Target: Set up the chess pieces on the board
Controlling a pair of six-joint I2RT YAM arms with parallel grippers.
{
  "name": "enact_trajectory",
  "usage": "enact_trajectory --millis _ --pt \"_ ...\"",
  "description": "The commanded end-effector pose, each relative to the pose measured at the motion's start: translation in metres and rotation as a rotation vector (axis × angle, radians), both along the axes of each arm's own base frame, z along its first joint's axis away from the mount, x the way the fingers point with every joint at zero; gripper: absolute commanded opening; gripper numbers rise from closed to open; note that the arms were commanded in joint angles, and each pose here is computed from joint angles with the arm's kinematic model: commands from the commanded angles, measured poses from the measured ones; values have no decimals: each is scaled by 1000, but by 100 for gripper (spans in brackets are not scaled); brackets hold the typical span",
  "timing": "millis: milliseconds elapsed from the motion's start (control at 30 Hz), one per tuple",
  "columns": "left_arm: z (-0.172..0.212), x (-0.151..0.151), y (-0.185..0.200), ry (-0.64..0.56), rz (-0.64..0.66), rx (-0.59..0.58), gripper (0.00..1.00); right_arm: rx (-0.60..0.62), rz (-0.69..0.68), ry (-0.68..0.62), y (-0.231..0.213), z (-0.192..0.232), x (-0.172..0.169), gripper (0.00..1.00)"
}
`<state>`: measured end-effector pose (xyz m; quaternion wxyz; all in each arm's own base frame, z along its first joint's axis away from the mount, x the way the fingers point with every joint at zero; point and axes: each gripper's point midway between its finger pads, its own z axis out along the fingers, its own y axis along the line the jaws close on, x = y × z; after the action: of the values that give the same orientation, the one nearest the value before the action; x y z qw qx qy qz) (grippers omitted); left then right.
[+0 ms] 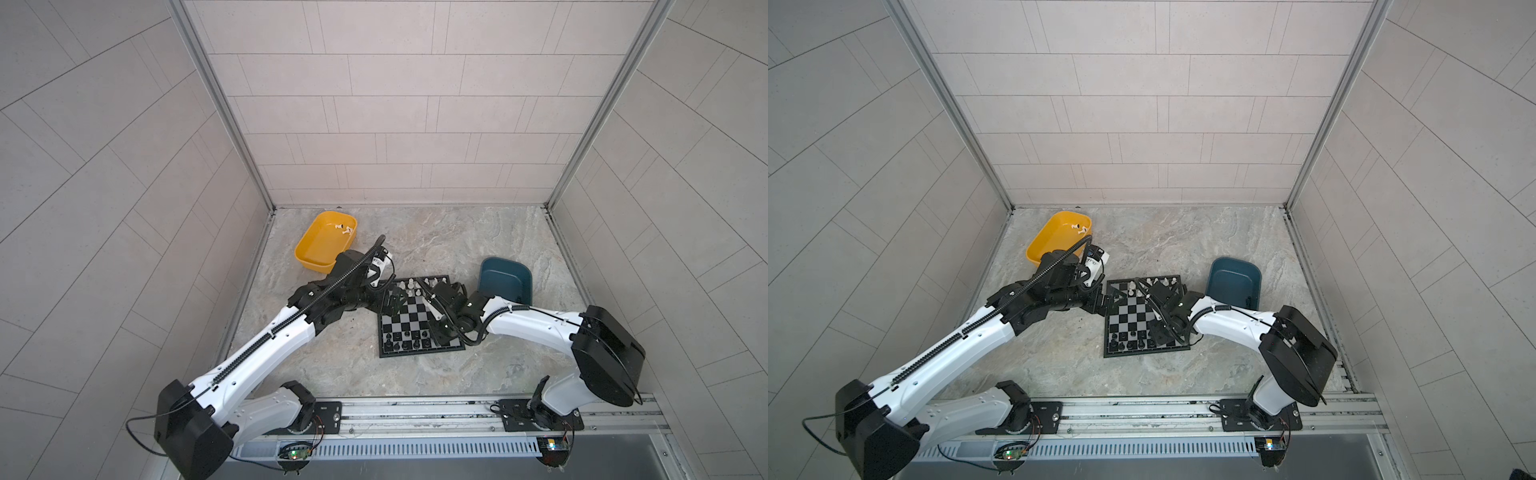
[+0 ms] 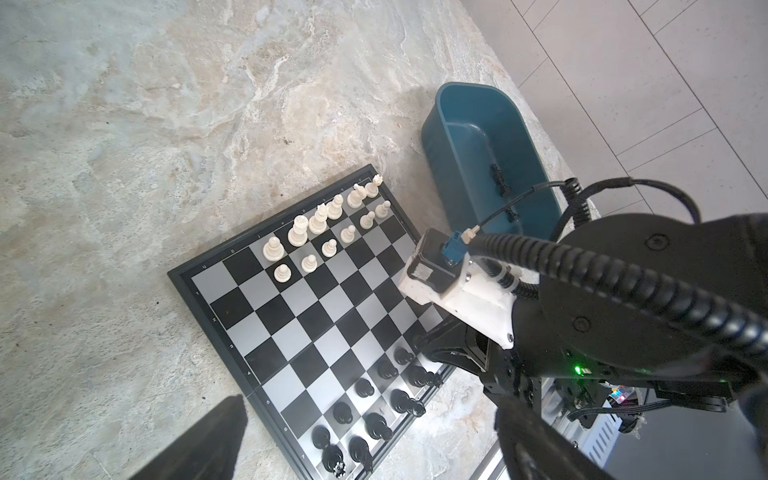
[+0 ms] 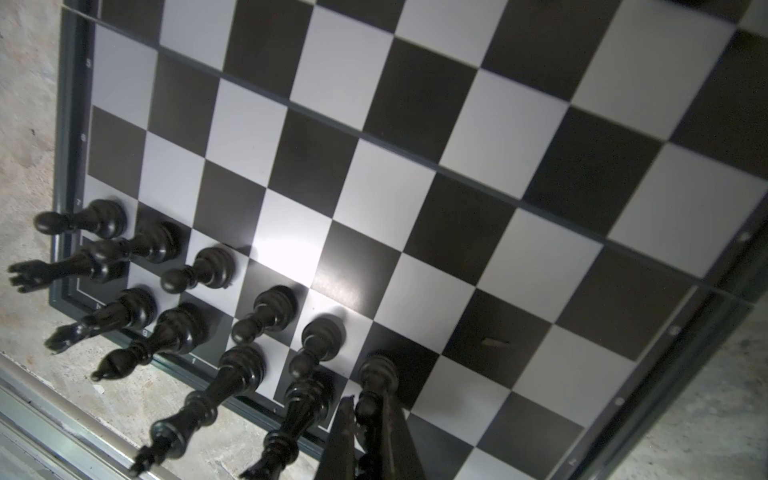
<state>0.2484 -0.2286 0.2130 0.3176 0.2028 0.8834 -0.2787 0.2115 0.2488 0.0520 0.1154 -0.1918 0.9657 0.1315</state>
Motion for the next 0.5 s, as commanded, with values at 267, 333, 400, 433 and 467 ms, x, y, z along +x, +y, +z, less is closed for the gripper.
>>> enact_trajectory --millis 267,333,400,433,467 --pt "-1 0 1 4 -2 -1 100 -17 -14 7 -3 0 -4 17" --pt "-1 0 1 6 -3 -2 100 -11 -15 4 -3 2 -4 19" --pt "-1 0 0 6 -3 -3 100 -8 -20 -3 -3 5 -3 21" --pt "-2 0 1 8 -2 -1 100 -8 -22 -6 -4 7 -3 22" --pt "-2 0 1 9 -4 -2 100 -5 -23 -10 -4 8 -2 23"
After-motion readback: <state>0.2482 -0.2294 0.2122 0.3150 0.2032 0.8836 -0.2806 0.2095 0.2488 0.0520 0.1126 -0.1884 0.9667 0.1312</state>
